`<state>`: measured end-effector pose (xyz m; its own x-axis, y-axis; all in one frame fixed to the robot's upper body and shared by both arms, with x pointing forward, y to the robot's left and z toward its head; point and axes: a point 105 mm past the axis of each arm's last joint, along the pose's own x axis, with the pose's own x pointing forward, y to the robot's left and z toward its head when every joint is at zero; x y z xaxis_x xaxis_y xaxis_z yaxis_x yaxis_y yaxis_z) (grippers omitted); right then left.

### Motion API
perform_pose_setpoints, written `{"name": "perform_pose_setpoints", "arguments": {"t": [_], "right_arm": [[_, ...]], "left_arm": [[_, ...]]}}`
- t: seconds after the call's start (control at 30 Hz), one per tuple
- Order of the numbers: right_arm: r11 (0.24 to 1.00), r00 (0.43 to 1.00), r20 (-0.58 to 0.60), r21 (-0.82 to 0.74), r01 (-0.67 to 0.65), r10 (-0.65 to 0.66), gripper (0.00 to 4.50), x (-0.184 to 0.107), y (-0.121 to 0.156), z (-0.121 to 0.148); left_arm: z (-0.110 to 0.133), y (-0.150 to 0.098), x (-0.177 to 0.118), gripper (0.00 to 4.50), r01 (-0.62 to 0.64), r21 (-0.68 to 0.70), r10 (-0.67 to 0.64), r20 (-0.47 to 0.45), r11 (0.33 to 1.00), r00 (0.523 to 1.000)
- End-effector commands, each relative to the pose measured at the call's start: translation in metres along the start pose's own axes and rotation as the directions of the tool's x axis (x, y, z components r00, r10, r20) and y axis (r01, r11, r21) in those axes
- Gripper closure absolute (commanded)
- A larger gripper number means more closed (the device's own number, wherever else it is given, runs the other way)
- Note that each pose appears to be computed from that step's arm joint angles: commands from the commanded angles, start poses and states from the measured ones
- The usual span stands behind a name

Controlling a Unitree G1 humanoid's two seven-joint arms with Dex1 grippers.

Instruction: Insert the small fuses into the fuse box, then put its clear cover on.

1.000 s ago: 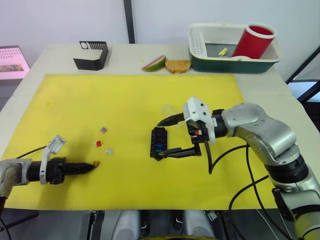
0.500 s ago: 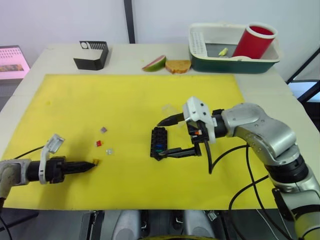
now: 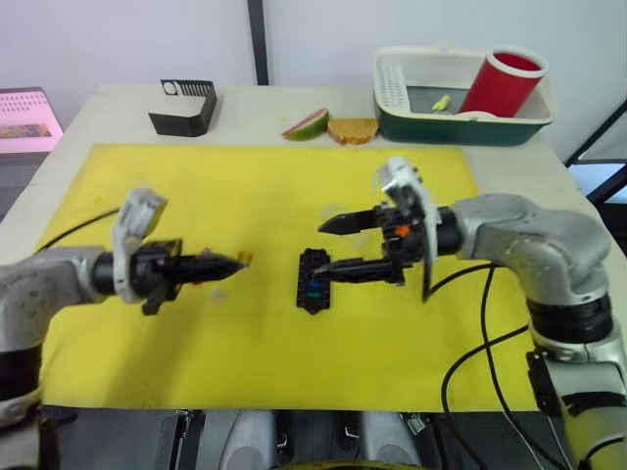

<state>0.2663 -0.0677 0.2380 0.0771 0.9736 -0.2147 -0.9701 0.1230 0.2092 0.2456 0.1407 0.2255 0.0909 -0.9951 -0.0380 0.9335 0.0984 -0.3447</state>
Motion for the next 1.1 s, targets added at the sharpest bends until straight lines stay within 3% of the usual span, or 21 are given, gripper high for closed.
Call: {"name": "perform_pose_setpoints", "arguments": {"t": [0.03, 0.27, 0.37, 0.43, 0.67, 0.77, 0.83, 1.1], "right_arm": [[0.999, 0.999, 0.04, 0.013, -0.036, 0.035, 0.0, -0.004, 0.012, 0.016], [0.997, 0.994, 0.08, 0.017, -0.071, 0.07, 0.0, 0.004, 0.023, 0.028], [0.997, 0.994, 0.08, 0.016, -0.075, 0.073, 0.76, 0.011, 0.025, 0.028], [0.997, 0.994, 0.08, 0.015, -0.075, 0.073, 1.63, 0.013, 0.025, 0.029], [0.996, 0.993, 0.083, 0.015, -0.084, 0.083, 1.63, 0.018, 0.027, 0.031], [0.996, 0.993, 0.081, 0.016, -0.086, 0.085, 2.48, 0.019, 0.027, 0.03], [0.996, 0.994, 0.074, 0.015, -0.084, 0.083, 3.39, 0.021, 0.027, 0.029], [0.997, 0.994, 0.07, 0.007, -0.082, 0.081, 3.39, 0.022, 0.027, 0.029]], "left_arm": [[0.011, -0.007, 0.014, 4.44, 0.05, 0.058, -0.05, 0.003, 0.997, 0.999], [0.018, -0.007, 0.029, 4.44, 0.096, 0.098, -0.097, 0.002, 0.991, 0.995], [0.018, -0.006, 0.03, 4.5, 0.099, 0.099, -0.1, 0.004, 0.99, 0.995], [0.018, -0.005, 0.031, 4.5, 0.101, 0.101, -0.102, 0.002, 0.99, 0.995], [0.017, -0.003, 0.029, 4.5, 0.086, 0.106, -0.087, 0.002, 0.991, 0.996], [0.017, -0.003, 0.029, 4.5, 0.084, 0.106, -0.085, 0.004, 0.991, 0.996], [0.017, -0.003, 0.029, 4.5, 0.082, 0.106, -0.083, 0.006, 0.991, 0.997], [0.016, -0.002, 0.028, 4.5, 0.074, 0.106, -0.075, 0.006, 0.992, 0.997]]}}
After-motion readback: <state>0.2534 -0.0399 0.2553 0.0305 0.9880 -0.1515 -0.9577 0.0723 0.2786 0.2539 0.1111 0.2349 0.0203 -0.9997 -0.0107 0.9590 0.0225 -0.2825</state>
